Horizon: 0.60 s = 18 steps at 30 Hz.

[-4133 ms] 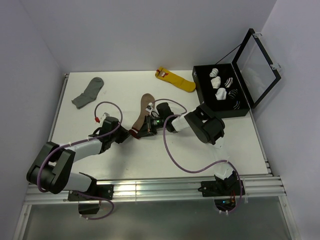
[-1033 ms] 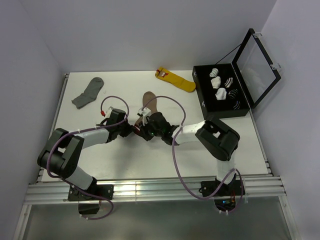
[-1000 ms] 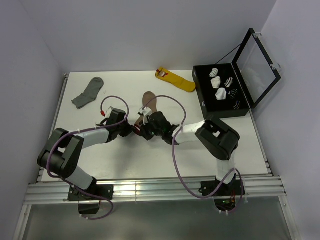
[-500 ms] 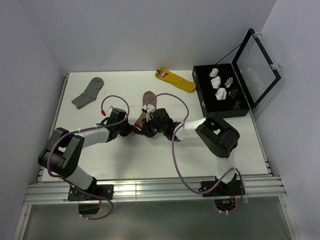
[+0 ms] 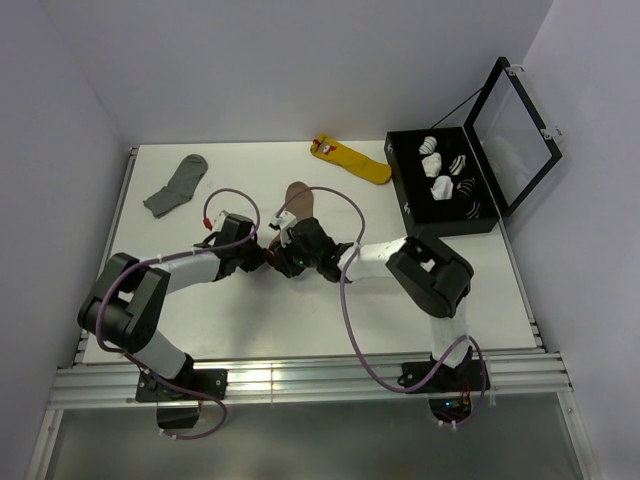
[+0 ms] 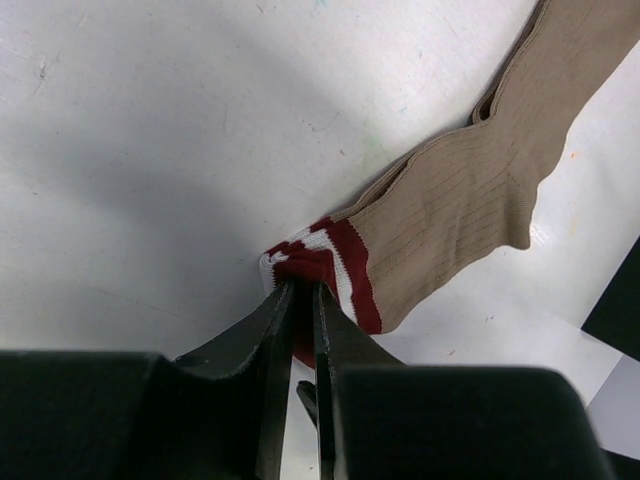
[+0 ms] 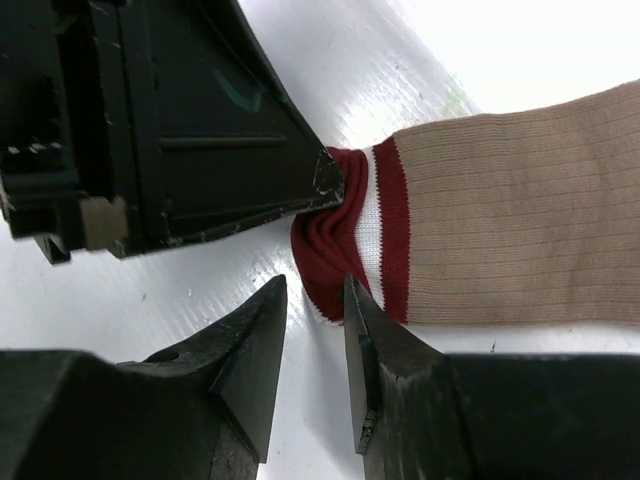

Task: Roll the socks
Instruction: Roll the sock at the center of the board.

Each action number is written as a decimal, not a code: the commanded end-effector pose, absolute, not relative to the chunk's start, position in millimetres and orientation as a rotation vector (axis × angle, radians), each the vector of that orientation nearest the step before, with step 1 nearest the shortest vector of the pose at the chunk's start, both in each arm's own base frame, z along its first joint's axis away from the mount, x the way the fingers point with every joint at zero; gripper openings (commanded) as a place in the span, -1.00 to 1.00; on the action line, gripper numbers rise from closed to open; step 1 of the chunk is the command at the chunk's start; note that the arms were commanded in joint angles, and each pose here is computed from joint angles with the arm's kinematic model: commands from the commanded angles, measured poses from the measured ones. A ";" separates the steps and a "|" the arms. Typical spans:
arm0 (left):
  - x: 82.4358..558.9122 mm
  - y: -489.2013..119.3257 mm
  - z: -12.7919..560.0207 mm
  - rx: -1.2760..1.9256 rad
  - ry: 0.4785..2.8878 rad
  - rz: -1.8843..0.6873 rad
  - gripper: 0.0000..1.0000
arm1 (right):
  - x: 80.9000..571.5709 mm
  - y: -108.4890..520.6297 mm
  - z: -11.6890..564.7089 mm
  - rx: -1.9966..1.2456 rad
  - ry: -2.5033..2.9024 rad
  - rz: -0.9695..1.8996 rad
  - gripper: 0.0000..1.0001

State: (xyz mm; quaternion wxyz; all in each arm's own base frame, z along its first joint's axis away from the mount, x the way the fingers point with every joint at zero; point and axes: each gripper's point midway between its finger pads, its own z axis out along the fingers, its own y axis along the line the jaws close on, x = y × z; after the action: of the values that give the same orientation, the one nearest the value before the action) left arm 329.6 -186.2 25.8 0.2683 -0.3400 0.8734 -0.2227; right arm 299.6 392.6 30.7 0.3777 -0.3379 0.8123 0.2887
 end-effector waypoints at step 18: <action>313.4 -161.8 6.9 -0.908 2.470 -0.345 -0.62 | 283.6 351.0 -22.7 -0.964 2.336 0.319 -0.26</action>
State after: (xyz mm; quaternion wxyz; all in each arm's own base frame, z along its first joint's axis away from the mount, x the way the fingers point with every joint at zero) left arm 328.9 -177.5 25.7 0.2648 -0.3372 0.8842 -0.1853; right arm 308.4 392.9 24.5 0.3797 -0.3489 0.8339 0.1966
